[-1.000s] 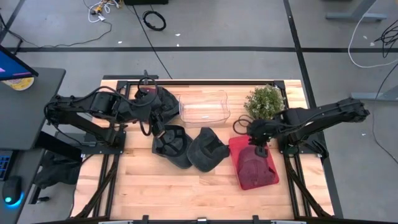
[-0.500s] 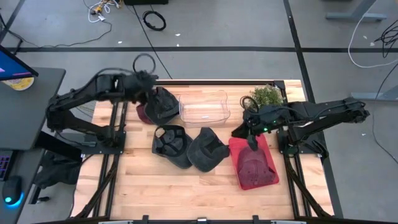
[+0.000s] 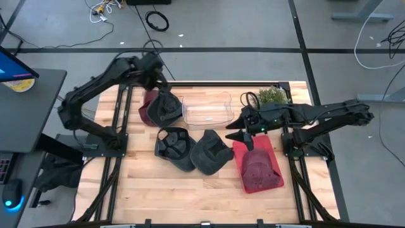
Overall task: Pick & Place hat
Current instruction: Put the top black cap into the transparent bin
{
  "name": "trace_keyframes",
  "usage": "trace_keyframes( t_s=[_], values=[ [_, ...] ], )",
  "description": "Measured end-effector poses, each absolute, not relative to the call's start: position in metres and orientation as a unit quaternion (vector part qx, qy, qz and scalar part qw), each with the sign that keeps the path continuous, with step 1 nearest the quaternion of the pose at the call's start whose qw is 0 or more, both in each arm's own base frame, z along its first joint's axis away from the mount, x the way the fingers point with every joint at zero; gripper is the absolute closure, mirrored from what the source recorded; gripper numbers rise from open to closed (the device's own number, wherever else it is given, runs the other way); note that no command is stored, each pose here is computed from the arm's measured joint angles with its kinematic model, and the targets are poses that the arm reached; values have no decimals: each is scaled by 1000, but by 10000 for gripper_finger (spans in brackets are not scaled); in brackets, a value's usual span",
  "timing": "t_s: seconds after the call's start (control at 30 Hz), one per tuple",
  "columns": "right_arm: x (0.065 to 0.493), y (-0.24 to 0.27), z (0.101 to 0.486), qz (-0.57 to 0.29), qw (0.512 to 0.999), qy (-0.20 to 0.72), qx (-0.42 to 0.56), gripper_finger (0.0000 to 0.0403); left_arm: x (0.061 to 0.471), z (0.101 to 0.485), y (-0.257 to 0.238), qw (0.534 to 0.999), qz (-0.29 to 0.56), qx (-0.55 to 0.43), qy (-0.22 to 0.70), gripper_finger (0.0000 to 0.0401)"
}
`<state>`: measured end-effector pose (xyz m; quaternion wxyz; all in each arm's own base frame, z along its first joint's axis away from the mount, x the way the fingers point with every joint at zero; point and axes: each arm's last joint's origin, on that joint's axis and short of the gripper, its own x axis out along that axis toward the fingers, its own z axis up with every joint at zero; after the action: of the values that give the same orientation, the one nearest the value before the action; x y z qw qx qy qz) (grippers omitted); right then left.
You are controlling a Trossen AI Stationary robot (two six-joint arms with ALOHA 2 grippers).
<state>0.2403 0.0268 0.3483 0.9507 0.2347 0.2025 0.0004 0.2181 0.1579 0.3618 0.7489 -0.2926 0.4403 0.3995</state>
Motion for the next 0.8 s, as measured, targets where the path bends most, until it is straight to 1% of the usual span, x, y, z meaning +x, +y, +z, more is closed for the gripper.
trace_keyframes(
  t_s=[0.07,0.23,0.3,0.5,0.63,0.8],
  values=[
    [243,27,346,4,950,207,235,155,223,350,169,730,407,-301,459,58],
    [249,29,341,16,943,222,246,154,227,317,194,664,419,-318,532,57],
    [251,30,339,16,941,226,251,153,228,306,202,649,415,-311,557,57],
    [259,30,337,17,940,216,262,153,239,283,216,643,388,-290,593,57],
    [262,31,338,18,942,203,268,153,247,265,223,630,374,-279,620,57],
    [264,30,339,3,945,189,266,154,254,247,229,622,348,-269,648,58]
  ],
)
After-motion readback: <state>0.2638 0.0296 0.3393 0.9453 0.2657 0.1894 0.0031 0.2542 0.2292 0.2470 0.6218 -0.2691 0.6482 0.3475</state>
